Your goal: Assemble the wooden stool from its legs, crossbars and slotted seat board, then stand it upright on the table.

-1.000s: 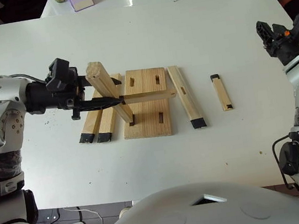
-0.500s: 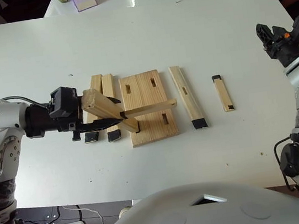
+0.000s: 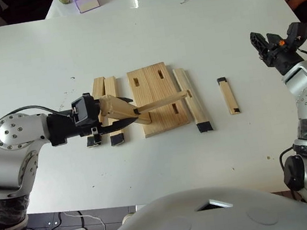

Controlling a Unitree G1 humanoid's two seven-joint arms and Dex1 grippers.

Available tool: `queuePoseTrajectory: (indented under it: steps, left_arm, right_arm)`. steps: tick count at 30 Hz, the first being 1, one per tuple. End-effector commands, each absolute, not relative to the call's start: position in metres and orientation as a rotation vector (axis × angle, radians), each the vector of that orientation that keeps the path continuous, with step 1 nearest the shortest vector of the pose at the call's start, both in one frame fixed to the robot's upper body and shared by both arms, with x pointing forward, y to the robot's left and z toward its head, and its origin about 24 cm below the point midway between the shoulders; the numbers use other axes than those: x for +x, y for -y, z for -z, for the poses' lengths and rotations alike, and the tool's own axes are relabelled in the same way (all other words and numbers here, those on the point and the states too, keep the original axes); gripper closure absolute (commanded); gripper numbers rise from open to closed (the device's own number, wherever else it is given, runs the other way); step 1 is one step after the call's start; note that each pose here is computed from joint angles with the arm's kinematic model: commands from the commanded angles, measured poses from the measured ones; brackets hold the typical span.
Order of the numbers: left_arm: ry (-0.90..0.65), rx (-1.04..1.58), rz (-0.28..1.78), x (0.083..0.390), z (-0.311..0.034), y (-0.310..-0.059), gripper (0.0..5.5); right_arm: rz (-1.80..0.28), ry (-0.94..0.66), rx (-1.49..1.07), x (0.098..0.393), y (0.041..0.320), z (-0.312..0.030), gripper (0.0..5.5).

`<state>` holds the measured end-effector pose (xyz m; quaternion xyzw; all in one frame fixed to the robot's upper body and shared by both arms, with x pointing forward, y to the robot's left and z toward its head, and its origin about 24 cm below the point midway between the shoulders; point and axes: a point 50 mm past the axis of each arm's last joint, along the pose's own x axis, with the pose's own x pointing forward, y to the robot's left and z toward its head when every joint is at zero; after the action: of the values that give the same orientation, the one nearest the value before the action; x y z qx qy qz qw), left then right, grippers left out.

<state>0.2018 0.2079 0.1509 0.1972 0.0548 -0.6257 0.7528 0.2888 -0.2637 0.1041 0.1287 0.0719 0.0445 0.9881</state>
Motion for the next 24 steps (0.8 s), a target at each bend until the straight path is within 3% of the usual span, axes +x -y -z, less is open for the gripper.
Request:
queuePoseTrajectory:
  steps: [1,8,16,17,22,24]
  left_arm:
    - [-0.411,0.383,1.492,0.198,-0.118,-0.215,3.46]
    - [-0.319,0.397,1.510,0.219,-0.135,-0.214,3.46]
    - [-0.191,0.283,1.435,0.231,-0.164,-0.215,3.46]
    - [-0.173,0.270,1.419,0.233,-0.170,-0.217,3.09]
    - [-0.124,0.265,1.375,0.235,-0.195,-0.226,2.35]
    - [-0.153,0.284,1.384,0.231,-0.192,-0.228,2.35]
  right_arm:
    - [-0.105,-0.175,0.285,0.287,0.253,-0.098,2.27]
    - [-0.109,-0.184,0.299,0.286,0.246,-0.093,2.27]
    - [-0.016,-0.157,0.320,0.284,0.264,-0.090,2.27]
    - [-0.002,-0.150,0.326,0.283,0.266,-0.089,2.27]
    - [0.056,-0.138,0.350,0.276,0.271,-0.082,2.27]
    - [0.071,-0.137,0.354,0.272,0.273,-0.080,2.27]
